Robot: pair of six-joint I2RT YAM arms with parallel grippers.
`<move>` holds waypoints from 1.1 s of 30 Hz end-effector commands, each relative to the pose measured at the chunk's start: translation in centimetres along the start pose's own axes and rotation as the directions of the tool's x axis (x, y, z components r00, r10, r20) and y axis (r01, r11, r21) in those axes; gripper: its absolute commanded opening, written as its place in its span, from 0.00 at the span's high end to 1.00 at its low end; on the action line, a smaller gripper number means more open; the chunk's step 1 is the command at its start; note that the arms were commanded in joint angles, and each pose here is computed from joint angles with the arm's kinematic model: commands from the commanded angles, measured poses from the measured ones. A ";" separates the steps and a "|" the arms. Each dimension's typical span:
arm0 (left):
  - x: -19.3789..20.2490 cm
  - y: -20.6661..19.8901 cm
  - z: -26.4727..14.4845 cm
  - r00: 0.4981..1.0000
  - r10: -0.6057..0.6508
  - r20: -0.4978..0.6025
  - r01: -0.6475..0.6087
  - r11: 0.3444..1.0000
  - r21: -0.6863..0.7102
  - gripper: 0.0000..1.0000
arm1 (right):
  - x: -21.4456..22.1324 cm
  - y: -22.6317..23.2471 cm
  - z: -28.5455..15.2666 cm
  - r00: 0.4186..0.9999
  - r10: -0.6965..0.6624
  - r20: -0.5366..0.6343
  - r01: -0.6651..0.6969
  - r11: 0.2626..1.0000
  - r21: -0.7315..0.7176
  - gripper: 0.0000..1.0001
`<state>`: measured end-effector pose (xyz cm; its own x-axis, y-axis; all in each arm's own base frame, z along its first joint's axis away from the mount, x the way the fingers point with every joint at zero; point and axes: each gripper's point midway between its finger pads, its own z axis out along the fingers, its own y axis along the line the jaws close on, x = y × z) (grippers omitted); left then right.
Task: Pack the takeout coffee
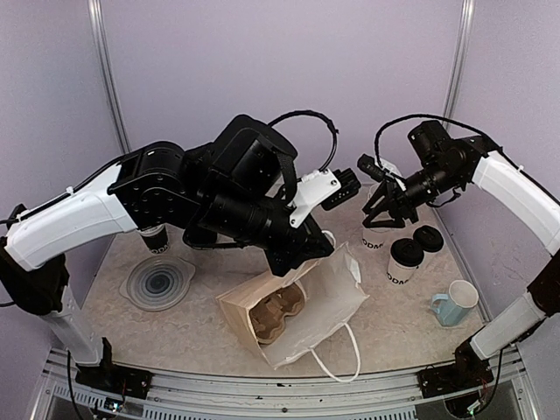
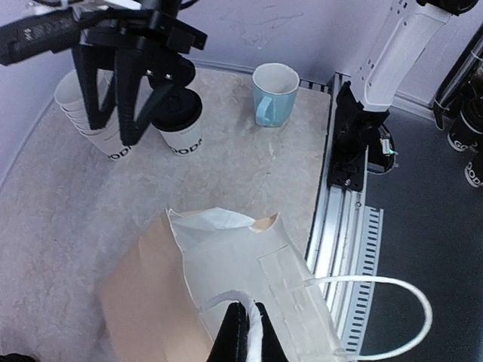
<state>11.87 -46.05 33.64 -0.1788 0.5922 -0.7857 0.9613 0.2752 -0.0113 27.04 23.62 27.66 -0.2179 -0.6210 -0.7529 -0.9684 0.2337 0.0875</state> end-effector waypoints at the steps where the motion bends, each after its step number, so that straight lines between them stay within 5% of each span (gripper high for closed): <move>1: -2.3 2.5 -2.6 0.994 0.082 0.077 -0.071 0.988 -0.136 1.00 | -0.1 -0.1 -0.8 1.000 -0.014 0.017 0.014 0.999 0.035 0.52; 7: -3.1 8.5 -4.4 0.991 0.007 0.132 0.021 0.976 -0.215 1.00 | -2.9 3.2 -2.9 0.983 -0.140 0.123 0.149 0.986 -0.072 0.49; 15: -0.9 13.5 -2.8 0.992 -0.079 0.103 0.102 0.964 -0.244 1.00 | -5.2 9.9 -7.2 0.887 -0.363 0.286 0.413 0.900 -0.137 0.37; 29: -0.5 15.8 -0.8 0.985 -0.147 0.089 0.165 0.953 -0.254 1.00 | -5.7 14.8 0.3 0.823 -0.541 0.174 0.568 0.797 -0.205 0.34; 33: -0.6 15.9 -0.6 0.985 -0.148 0.087 0.166 0.953 -0.252 1.00 | -6.3 14.1 1.3 0.826 -0.539 0.166 0.562 0.810 -0.168 0.43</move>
<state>26.55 -40.89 32.93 -0.3102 0.5150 -0.7991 0.8350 0.5494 0.0300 13.30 30.80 33.23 0.3595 -0.4888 -0.7949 -0.9171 -0.3421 -0.2044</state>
